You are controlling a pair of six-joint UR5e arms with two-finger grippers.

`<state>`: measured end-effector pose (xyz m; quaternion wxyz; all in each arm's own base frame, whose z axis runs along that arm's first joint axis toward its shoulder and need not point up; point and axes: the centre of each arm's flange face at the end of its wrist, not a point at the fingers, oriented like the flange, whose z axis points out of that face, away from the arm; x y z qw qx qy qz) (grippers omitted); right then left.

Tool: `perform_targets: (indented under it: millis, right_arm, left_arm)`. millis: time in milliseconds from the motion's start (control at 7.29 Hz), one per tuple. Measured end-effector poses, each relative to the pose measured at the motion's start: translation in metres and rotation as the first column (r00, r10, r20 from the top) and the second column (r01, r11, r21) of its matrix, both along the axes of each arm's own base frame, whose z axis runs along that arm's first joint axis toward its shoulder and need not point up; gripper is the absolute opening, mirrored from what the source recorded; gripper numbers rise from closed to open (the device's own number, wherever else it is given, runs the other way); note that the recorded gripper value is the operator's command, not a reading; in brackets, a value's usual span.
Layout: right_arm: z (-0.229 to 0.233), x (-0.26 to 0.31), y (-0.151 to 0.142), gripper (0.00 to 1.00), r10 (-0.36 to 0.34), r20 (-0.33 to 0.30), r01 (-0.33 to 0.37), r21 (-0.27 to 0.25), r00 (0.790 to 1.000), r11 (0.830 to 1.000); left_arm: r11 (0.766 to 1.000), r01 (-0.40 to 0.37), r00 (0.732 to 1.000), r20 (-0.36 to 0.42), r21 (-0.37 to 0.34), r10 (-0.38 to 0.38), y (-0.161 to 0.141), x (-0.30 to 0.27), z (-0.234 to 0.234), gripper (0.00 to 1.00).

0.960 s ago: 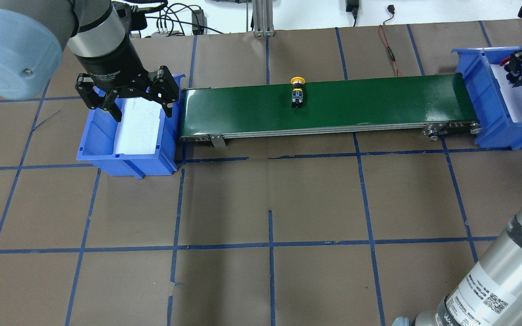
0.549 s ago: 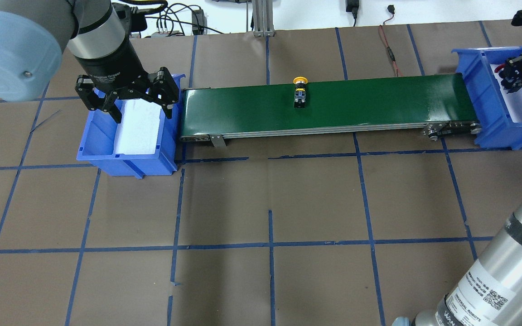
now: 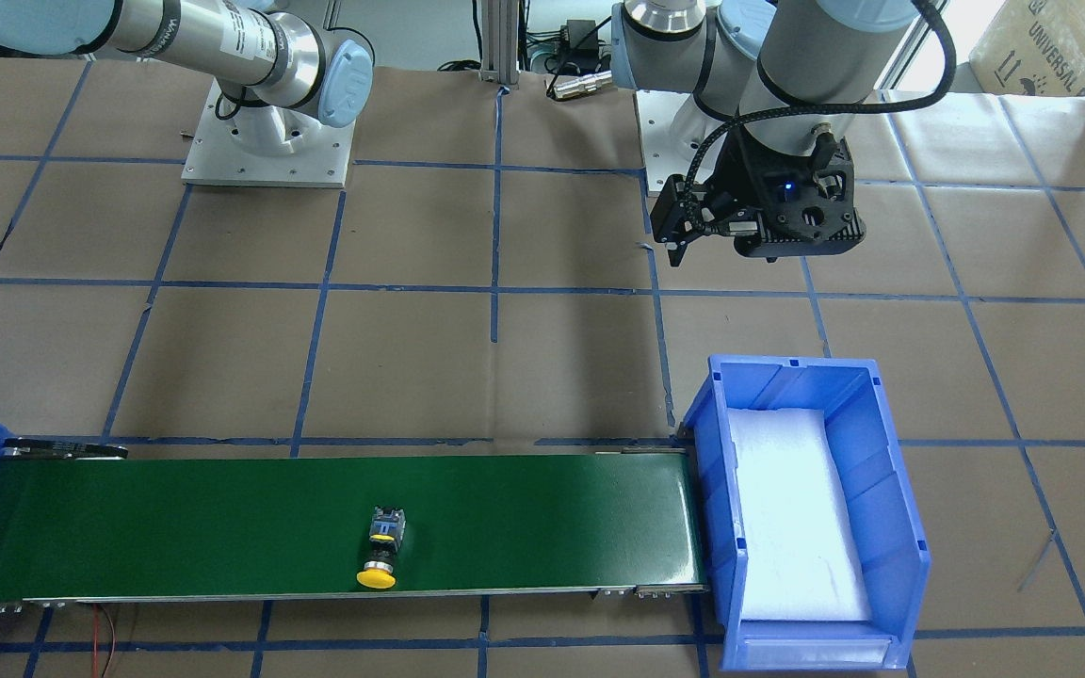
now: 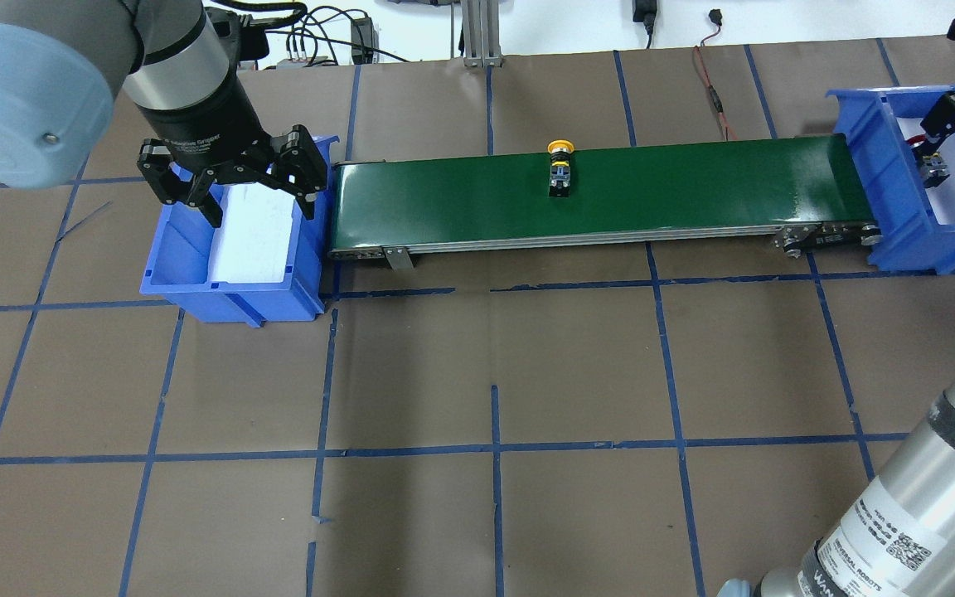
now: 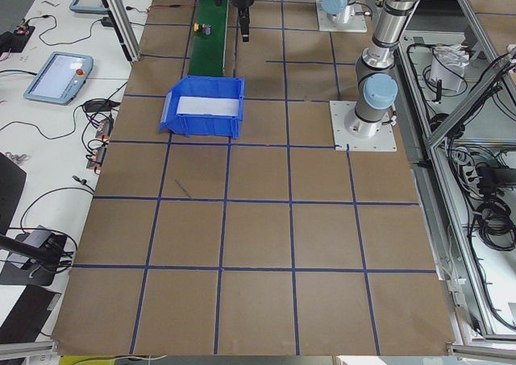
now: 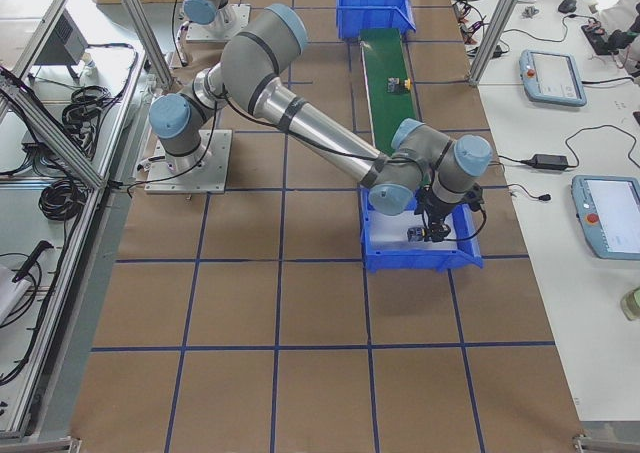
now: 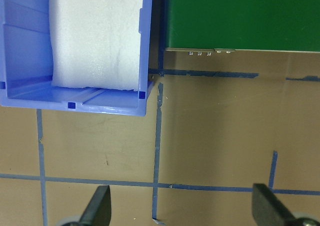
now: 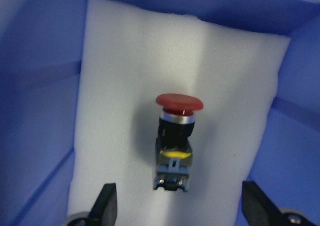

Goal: Transport two buttons from left to right
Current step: 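Move the right gripper back to the yellow button on the belt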

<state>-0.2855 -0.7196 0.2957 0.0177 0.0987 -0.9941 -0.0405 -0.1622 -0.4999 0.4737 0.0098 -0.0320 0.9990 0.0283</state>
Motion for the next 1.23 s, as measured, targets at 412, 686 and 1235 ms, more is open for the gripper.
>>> perform_targets:
  millis: [412, 686, 1235]
  right_arm:
    - [0.062, 0.088, -0.003, 1.0, 0.078, 0.047, -0.079, 0.03, 0.996, 0.996]
    - [0.086, 0.168, -0.011, 1.0, 0.082, 0.044, -0.082, 0.004, 0.996, 0.997]
    - [0.066, 0.362, -0.004, 1.0, -0.01, 0.024, 0.009, 0.05, 1.0, 0.999]
  left_arm:
    - [1.0, 0.002, 1.0, 0.001, 0.003, -0.002, 0.001, -0.001, -0.002, 1.0]
    - [1.0, 0.003, 1.0, 0.001, 0.016, -0.003, 0.006, -0.001, -0.002, 1.0]
    - [0.999, 0.002, 1.0, 0.003, 0.048, -0.002, 0.01, 0.0, -0.001, 1.0]
